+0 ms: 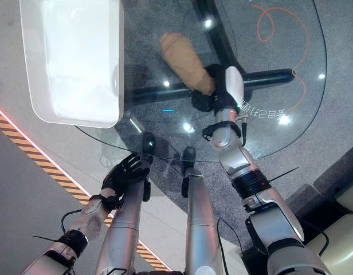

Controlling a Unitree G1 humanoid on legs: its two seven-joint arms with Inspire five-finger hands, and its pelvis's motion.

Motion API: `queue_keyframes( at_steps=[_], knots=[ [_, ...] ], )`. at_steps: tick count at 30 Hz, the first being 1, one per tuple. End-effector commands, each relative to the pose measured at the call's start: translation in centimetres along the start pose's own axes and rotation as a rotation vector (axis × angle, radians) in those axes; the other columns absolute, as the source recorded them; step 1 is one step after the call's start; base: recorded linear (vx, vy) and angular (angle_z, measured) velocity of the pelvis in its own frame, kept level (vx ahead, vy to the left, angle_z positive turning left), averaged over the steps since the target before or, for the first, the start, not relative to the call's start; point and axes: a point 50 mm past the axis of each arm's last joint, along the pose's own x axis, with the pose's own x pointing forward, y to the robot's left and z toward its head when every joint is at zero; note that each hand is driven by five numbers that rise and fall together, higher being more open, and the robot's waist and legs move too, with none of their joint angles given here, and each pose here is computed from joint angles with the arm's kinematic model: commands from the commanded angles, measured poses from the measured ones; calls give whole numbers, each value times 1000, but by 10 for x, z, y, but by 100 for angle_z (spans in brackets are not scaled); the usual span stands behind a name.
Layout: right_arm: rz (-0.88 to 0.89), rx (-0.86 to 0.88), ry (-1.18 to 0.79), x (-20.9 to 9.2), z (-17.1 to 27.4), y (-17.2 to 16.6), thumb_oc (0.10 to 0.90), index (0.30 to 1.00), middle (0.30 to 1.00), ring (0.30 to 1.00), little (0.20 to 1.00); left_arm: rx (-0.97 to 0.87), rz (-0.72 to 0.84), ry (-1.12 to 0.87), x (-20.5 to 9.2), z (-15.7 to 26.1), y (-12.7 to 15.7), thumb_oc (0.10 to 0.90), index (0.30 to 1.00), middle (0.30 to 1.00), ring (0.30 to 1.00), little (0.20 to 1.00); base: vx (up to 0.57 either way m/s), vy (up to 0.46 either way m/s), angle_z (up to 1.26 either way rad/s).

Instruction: Wipe the table with a cloth and put it in the basket.

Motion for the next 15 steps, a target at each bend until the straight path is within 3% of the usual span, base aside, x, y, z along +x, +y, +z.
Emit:
queue_keyframes(
  at_steps=[1,9,15],
  knots=[
    [143,19,-182,-15,34,23,100,300,300,300,200,-35,-92,187,-25,-62,-28,800,900,900,900,900,0,0,0],
    [305,-4,-236,-34,34,39,100,300,300,300,200,-28,-91,186,-24,-59,-27,800,900,900,900,900,1,-9,4],
    [282,-1,-206,-39,23,38,100,300,300,300,200,-24,-87,189,-23,-56,-24,800,900,900,900,900,6,-10,-1]
  ],
)
